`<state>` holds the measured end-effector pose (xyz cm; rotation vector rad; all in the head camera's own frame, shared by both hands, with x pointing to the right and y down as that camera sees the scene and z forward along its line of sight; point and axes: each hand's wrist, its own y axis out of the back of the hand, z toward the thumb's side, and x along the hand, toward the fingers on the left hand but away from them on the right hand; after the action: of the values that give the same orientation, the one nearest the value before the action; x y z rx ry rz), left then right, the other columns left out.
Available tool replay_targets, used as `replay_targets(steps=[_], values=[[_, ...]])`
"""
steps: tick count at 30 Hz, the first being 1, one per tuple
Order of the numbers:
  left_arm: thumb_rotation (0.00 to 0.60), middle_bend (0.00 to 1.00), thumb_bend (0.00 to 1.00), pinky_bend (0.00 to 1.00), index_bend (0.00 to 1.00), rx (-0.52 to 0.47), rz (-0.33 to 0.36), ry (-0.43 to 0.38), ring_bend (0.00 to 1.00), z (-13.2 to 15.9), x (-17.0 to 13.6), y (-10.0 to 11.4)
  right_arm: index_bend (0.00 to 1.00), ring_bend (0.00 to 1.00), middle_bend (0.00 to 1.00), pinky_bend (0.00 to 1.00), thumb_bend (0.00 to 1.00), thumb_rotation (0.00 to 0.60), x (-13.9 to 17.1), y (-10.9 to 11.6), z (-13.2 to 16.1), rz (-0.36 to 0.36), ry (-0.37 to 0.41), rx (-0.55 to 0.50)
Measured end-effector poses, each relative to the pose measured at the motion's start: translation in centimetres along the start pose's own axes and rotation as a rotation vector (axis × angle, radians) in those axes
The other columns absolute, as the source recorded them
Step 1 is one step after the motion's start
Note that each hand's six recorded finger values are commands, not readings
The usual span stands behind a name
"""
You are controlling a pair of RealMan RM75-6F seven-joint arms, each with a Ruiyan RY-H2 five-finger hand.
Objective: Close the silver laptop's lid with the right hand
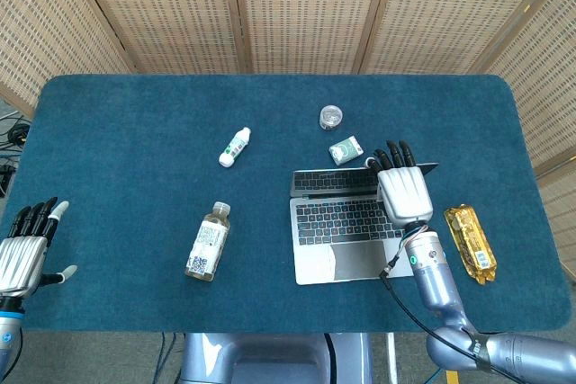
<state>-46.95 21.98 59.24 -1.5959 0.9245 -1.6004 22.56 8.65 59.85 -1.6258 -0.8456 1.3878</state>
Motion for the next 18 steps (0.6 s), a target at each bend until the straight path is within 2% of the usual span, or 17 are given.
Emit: replay_targets(steps=[7,18], values=[[0.600,0.00,0.10,0.00,0.00,0.000,-0.002,-0.002,0.00,0.03,-0.05,0.09,0.41,0.11,0.35,0.07,1.00,0.600,0.35,0.39,0.53,0.006,-0.001,0.016],[0.600,0.00,0.10,0.00,0.00,0.002,-0.004,-0.003,0.00,0.03,-0.04,0.04,0.46,0.15,0.43,0.09,1.00,0.600,0.68,0.02,0.63,0.014,-0.009,0.027]])
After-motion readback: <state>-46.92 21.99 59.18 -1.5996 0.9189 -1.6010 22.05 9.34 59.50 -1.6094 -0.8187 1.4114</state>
